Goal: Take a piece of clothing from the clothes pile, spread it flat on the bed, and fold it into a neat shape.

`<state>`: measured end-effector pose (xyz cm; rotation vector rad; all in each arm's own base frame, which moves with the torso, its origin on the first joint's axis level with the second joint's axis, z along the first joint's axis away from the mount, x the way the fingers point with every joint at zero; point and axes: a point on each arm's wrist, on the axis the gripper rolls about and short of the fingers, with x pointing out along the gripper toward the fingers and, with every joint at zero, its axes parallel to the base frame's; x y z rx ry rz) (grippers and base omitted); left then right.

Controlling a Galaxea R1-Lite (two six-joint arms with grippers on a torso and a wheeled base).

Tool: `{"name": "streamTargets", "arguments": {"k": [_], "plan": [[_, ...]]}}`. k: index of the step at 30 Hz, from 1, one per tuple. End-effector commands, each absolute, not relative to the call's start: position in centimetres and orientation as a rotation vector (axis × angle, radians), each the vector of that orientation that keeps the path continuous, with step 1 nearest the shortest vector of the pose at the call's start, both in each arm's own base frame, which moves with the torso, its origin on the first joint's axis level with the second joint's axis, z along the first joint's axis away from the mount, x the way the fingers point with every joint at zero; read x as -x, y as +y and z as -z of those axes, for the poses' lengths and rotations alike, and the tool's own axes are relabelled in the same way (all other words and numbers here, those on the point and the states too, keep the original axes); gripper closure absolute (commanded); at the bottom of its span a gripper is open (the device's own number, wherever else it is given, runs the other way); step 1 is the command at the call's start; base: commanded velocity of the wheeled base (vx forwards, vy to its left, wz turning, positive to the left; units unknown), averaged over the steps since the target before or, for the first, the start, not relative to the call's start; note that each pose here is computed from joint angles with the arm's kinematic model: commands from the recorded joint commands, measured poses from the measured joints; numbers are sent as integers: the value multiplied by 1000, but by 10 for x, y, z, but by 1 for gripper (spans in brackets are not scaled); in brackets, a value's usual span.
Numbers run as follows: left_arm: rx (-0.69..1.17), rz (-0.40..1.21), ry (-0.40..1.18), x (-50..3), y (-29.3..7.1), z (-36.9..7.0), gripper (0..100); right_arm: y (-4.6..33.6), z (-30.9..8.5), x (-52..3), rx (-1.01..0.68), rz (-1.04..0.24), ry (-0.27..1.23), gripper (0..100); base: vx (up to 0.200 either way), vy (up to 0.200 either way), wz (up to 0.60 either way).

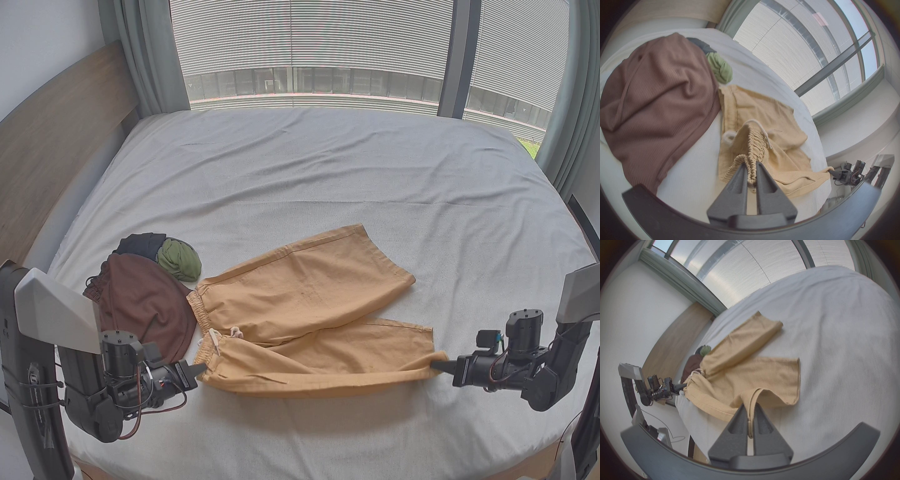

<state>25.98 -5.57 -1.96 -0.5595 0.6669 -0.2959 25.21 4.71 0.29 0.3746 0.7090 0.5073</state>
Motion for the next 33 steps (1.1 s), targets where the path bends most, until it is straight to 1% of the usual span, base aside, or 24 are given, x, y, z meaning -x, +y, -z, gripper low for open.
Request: {"name": "streamTargets", "arguments": {"k": [1,11,27,33], "plan": [[579,313,535,-276,-65,-4,100,49,-33,-269,-378,-530,563,100,0,0,0],[596,319,478,-283,-70,-14,100,51,-48,-292,-386,-526,473,100,0,0,0],[596,293,432,-290,-68,-20,100,53,-81,-322,-408,-522,443,100,0,0,0],[596,277,390,-298,-68,-23,100,56,-101,-346,-407,-523,430,100,0,0,0]]}}
